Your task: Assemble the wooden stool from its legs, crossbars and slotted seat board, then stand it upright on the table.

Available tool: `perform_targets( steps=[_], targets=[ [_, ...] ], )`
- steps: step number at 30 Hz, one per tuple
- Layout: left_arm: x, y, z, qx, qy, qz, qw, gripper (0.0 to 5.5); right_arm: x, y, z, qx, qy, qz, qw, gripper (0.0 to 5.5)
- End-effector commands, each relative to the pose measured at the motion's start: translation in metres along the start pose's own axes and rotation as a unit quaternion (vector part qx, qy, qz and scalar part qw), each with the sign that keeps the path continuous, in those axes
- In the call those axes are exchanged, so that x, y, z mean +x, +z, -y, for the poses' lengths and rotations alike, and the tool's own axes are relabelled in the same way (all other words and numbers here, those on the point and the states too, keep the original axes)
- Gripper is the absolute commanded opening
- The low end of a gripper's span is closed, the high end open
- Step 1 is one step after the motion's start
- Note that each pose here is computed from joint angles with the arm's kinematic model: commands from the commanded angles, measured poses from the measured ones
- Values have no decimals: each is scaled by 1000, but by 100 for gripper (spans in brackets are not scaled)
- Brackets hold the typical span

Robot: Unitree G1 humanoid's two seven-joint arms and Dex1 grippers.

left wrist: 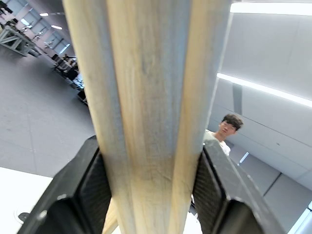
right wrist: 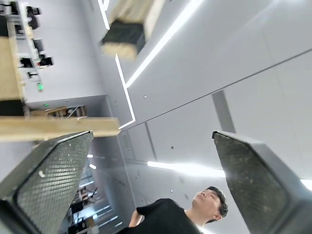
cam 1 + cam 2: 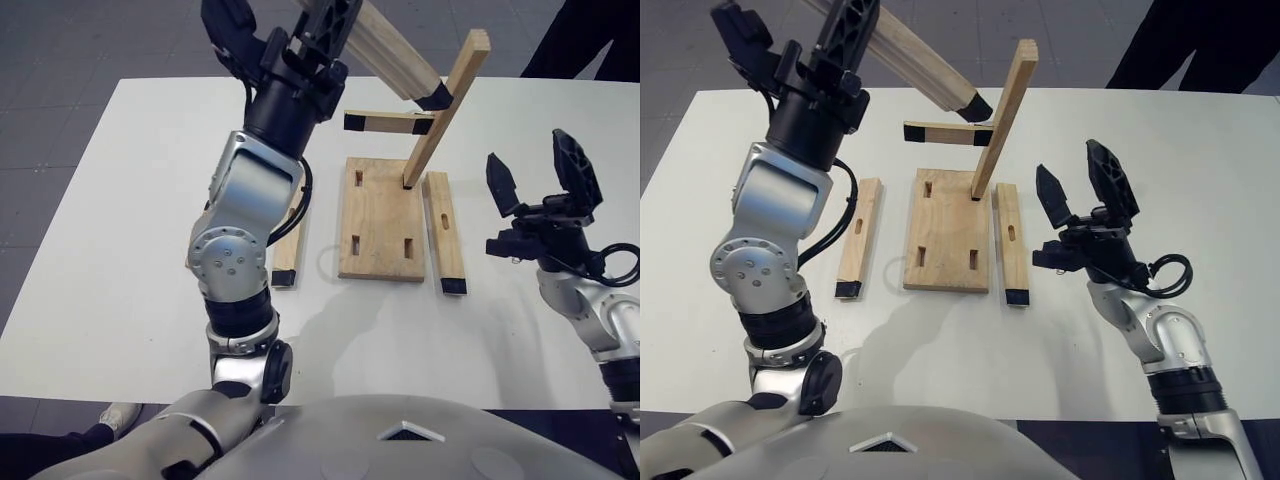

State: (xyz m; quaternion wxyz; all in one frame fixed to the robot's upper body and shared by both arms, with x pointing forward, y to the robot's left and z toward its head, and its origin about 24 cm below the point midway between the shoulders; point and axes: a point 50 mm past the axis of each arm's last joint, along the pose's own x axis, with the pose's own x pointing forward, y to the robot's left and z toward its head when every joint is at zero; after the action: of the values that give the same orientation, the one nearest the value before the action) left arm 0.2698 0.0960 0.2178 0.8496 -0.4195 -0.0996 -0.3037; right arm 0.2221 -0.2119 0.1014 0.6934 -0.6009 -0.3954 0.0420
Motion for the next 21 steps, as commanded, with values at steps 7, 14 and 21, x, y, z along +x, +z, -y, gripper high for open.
perform_targets(
  steps=[7, 14, 21],
  targets=[
    [-34, 34, -9, 148, -160, -100, 971, 206, 30, -39, -5, 244, 62, -157, 955, 451],
    [-59, 25, -45, 244, -207, -200, 926, 206, 44, -48, -13, 420, 155, -234, 863, 451],
    [-63, 32, -81, 296, -202, -209, 910, 206, 37, -46, 0, 487, 274, -267, 786, 358]
  ],
)
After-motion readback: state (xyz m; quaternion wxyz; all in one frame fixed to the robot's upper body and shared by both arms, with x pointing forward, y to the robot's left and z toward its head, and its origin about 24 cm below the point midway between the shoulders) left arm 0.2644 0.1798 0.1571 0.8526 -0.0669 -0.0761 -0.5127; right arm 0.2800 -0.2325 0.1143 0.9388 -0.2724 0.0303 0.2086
